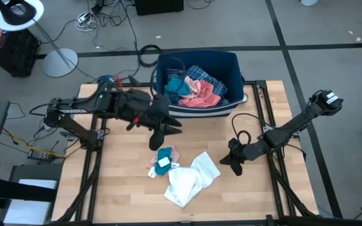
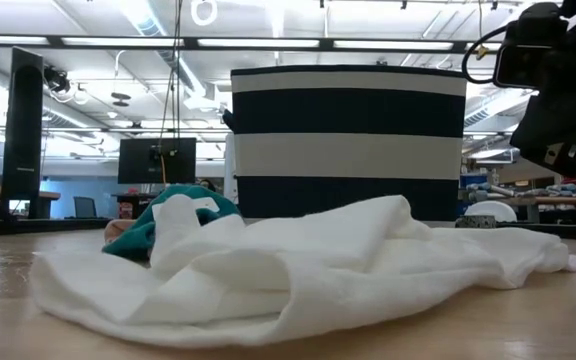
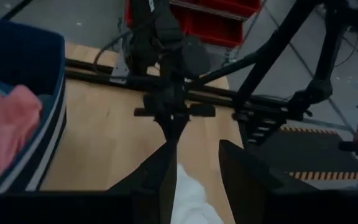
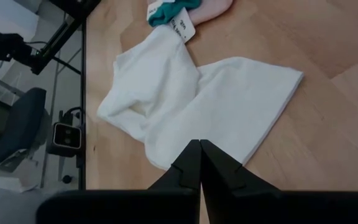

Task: Sort clothes
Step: Put the blue socks into the blue bin

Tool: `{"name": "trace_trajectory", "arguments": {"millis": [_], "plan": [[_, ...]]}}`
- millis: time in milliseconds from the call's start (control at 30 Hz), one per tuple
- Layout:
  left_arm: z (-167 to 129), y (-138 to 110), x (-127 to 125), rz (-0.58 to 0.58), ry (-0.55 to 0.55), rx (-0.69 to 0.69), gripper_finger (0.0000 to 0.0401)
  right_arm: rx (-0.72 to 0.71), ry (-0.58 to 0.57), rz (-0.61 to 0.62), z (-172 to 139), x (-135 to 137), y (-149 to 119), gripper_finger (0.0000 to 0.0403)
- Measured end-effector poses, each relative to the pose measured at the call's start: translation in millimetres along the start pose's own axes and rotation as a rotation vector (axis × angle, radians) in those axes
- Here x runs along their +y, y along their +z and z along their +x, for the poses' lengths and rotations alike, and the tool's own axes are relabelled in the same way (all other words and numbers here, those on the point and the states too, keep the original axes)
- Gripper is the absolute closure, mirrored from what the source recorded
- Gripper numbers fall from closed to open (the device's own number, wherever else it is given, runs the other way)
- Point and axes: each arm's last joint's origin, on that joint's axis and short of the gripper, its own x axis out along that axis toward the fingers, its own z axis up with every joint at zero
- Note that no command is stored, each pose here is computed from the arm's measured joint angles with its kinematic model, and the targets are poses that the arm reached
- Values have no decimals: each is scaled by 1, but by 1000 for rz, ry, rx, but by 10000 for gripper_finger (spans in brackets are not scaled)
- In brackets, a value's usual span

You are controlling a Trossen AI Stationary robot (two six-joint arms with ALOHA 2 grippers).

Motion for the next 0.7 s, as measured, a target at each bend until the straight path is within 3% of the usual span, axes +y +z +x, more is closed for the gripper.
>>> {"name": "trace_trajectory", "arguments": {"millis": [200, 433, 700], "plan": [[13, -31, -3, -112, 96, 162, 276, -33, -9, 23, 1, -3, 6, 396], [43, -104, -1, -216, 268, 404, 277, -69, 9, 44, 2, -2, 12, 396], [77, -182, 16, -305, 315, 468, 277, -71, 12, 61, 2, -2, 12, 397]]}}
